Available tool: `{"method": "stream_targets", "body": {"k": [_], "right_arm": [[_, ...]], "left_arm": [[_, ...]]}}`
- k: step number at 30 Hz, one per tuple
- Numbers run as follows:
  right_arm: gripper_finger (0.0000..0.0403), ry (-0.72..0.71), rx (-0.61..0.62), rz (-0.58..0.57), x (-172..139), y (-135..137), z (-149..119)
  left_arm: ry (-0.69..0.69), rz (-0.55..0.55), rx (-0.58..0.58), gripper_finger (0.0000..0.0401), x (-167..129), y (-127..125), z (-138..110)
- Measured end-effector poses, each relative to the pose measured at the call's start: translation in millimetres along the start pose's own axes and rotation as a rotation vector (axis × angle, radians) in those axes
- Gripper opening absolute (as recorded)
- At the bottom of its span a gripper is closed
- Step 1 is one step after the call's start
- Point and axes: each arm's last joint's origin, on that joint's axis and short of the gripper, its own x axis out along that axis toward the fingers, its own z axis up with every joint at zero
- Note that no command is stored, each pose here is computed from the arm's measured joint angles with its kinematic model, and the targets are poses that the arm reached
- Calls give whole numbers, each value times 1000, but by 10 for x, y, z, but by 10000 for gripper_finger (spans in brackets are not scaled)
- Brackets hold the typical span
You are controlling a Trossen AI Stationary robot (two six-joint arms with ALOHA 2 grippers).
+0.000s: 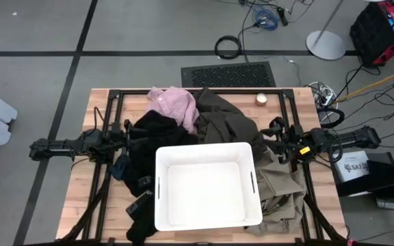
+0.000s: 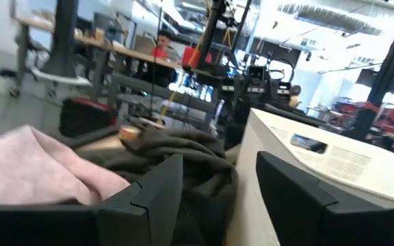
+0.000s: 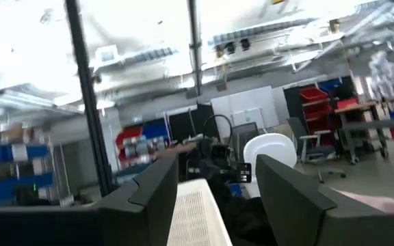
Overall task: Sort clothes
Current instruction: Put the pink polo shirt into the white bin
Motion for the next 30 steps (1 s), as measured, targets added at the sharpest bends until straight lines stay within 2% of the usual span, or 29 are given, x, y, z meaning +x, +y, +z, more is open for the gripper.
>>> {"method": "stream_targets", "body": {"k": [2,5,9,12,17,25,30], "right_arm": [[185,-6,-2,-28,0,-8,2],[185,-4,-129,-34,0,-10,1],[185,-45,-185,-147,-4,-37,38],[185,-19,-200,-219,-7,-63,11],[185,66,-199,-285,-10,-127,-77],[185,55,-169,-378,-9,-227,-74],[185,68,-129,-426,6,-282,-103]], "left_arm": [[-27,12,34,196,0,-1,24],[-46,40,83,196,-1,5,39],[-66,184,143,196,-5,40,74],[-87,276,180,196,-12,58,164],[-71,362,212,196,15,113,229],[27,464,252,196,123,253,230],[59,556,272,196,208,348,376]]}}
